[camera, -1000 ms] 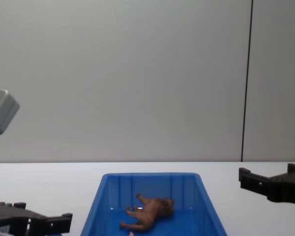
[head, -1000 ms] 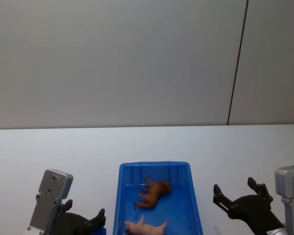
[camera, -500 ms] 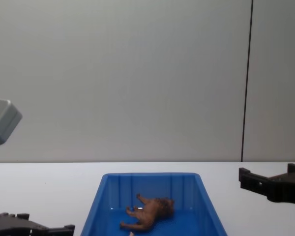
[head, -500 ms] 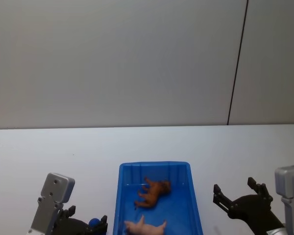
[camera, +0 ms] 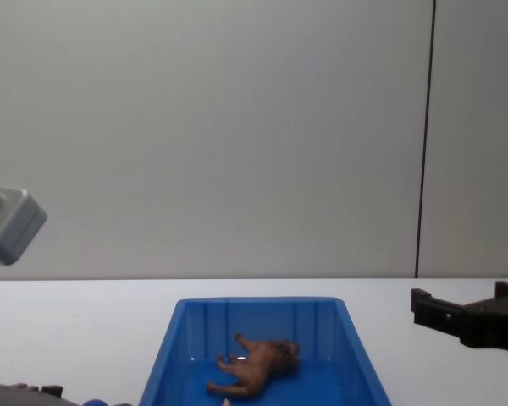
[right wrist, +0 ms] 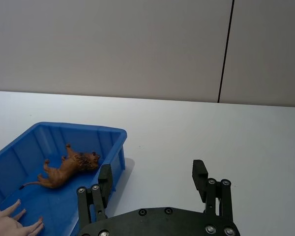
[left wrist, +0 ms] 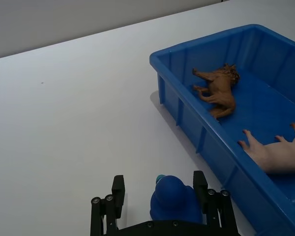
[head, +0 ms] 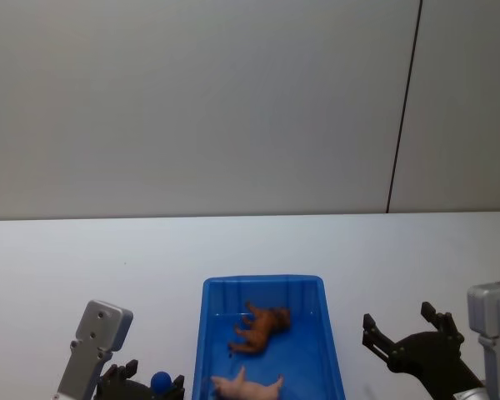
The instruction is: Pick up the two dolls from the table and place them into the box.
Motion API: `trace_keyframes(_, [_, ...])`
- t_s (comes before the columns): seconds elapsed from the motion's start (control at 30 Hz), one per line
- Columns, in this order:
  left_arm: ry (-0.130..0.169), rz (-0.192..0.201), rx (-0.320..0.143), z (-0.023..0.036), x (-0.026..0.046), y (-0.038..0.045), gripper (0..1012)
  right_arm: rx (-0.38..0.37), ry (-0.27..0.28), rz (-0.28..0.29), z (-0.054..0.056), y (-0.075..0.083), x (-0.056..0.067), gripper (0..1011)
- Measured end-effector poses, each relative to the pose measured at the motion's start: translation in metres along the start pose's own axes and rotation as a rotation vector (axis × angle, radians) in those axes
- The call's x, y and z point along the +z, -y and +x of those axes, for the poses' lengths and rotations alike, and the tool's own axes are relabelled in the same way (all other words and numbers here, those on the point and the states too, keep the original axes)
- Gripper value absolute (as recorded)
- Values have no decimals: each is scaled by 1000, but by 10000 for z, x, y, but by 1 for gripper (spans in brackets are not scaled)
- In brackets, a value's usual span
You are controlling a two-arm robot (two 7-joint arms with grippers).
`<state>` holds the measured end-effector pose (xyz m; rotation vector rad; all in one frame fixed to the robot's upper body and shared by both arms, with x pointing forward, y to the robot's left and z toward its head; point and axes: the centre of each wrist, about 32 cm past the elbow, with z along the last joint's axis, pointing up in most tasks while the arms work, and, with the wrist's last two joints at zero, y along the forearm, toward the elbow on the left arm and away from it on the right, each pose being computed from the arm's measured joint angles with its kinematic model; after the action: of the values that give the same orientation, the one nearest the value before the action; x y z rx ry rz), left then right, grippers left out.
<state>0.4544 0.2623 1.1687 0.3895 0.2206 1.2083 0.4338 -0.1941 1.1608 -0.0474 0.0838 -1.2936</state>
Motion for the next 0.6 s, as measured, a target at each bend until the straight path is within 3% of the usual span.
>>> trace_keyframes(0.6, [16, -1, -9, -4, -30, -9, 381, 0, 0, 0, 0, 0, 0, 1001])
